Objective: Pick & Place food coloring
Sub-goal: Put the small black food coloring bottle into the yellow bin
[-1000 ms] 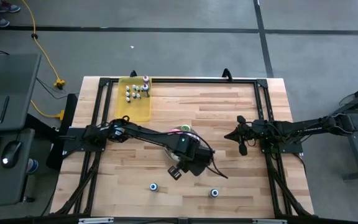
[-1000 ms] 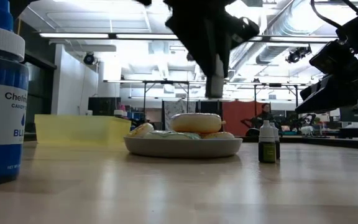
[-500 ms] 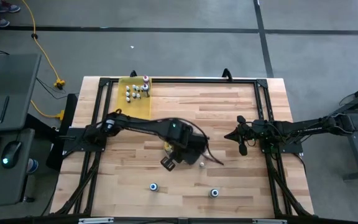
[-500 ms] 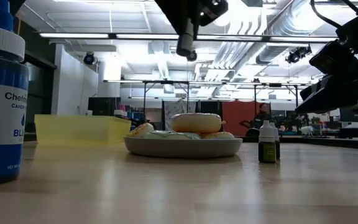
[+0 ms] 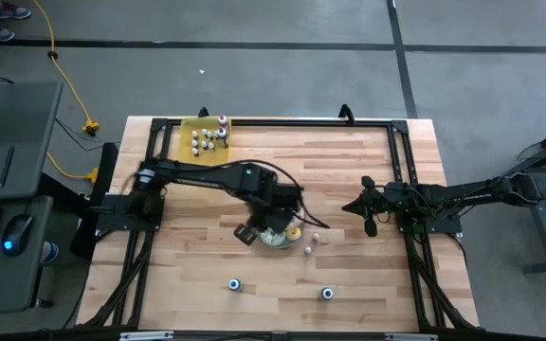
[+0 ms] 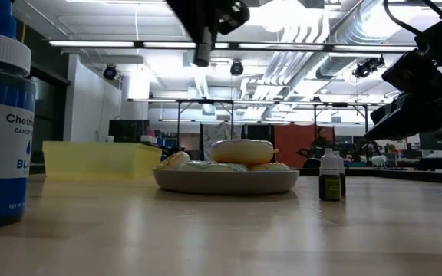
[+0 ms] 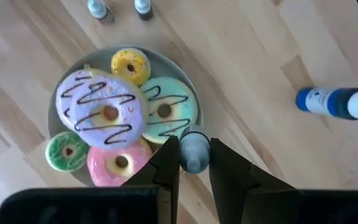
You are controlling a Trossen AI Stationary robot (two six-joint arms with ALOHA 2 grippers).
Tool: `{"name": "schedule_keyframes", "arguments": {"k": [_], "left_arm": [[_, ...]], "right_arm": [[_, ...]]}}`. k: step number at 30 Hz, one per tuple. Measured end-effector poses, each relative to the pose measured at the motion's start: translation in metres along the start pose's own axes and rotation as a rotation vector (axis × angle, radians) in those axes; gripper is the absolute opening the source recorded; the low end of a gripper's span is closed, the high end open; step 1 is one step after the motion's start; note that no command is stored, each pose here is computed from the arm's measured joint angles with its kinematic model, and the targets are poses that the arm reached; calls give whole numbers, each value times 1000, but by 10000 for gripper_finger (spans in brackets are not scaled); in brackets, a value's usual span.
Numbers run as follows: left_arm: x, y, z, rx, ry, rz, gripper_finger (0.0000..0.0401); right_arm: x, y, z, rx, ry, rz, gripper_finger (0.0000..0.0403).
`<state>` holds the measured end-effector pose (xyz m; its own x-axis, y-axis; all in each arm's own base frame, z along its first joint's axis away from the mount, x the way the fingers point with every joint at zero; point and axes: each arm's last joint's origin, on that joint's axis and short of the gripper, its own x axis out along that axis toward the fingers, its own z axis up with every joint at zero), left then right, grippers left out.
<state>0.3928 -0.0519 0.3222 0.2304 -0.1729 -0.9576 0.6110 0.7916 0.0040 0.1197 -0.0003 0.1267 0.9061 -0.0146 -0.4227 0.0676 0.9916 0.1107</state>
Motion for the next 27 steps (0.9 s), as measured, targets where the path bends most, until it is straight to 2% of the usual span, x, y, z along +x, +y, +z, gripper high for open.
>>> {"name": "schedule_keyframes", "arguments": {"k": [3,7,12,19,22,27], "left_arm": [[1,-5,-21,-22,-61,28,56],[7,-12,-60,-136,-111,59,56],[12,-19,-113,-367,-118,66,56],[2,-21,-178,-711,-122,157,56],[-4,-20,-199,-814,-142,198,56],[-11,-15,-234,-1081,-103,305,56]], "right_arm": [[0,0,0,0,-2,0,0],[0,0,0,0,-1,0,0],[0,0,0,0,-2,0,0],[0,0,0,0,2,0,0],[0,0,0,0,0,0,0],[0,0,0,0,-3,0,0]]}}
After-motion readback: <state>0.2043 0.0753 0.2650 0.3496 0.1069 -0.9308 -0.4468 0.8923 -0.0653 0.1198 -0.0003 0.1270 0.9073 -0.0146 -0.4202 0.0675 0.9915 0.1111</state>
